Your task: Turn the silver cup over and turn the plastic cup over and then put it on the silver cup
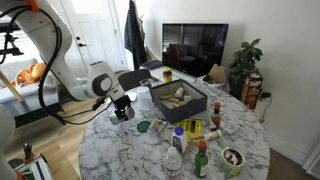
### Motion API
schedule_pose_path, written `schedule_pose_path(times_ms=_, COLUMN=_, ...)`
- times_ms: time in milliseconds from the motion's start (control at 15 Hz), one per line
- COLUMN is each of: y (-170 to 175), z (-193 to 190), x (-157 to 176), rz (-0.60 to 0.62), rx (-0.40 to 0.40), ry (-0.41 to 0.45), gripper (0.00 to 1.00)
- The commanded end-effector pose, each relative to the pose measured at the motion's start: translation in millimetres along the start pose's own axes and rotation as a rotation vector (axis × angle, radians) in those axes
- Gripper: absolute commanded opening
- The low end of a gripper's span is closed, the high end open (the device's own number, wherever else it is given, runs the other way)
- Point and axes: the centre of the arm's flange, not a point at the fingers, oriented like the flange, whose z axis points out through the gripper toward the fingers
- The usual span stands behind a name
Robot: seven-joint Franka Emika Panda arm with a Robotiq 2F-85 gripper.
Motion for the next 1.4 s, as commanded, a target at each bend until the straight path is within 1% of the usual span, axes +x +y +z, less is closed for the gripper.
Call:
schedule_pose_path(times_ms=0, y=-8.2, z=-28.8, x=-20.2, rz=-0.031, rx=0.035, ry=0.115, gripper=0.57)
schedule_pose_path(times_ms=67, y=-8.7, z=-10.6, x=-0.7, rz=-0.021, rx=0.024, ry=0.059, gripper=0.82)
schedule_pose_path(times_ms=267, y=-16.9, z=-23.1, x=-12.2, rz=-0.037, rx=0.053, ry=0.083, gripper=0.82)
schedule_pose_path(times_ms=333, y=-17.2, z=-23.5, x=-13.2, rz=-0.039, rx=0.053, ry=0.085, gripper=0.57)
schedule_pose_path(times_ms=400, y=-18.7, z=-19.4, x=-18.0, rz=-0.08, rx=0.016, ry=0.141, gripper=0.57)
schedule_pose_path(times_ms=467, y=-21.0, z=-18.5, x=-23.4, rz=-0.116, rx=0.024, ry=0.153, gripper=0.57)
schedule_pose_path(times_ms=533, y=-23.6, z=-18.2, x=-29.7, rz=-0.174, rx=0.028, ry=0.199, gripper=0.57)
schedule_pose_path(times_ms=800, y=-28.8, z=-20.2, x=-56.3, rz=-0.334, rx=0.087, ry=0.256, gripper=0.57)
schedule_pose_path(times_ms=1067, y=-23.5, z=-13.7, x=-84.5, rz=-0.514, rx=0.149, ry=0.31, gripper=0.57)
schedule_pose_path(times_ms=1333, y=-22.9, z=-5.0, x=-98.1, rz=-0.661, rx=0.206, ry=0.415, gripper=0.57)
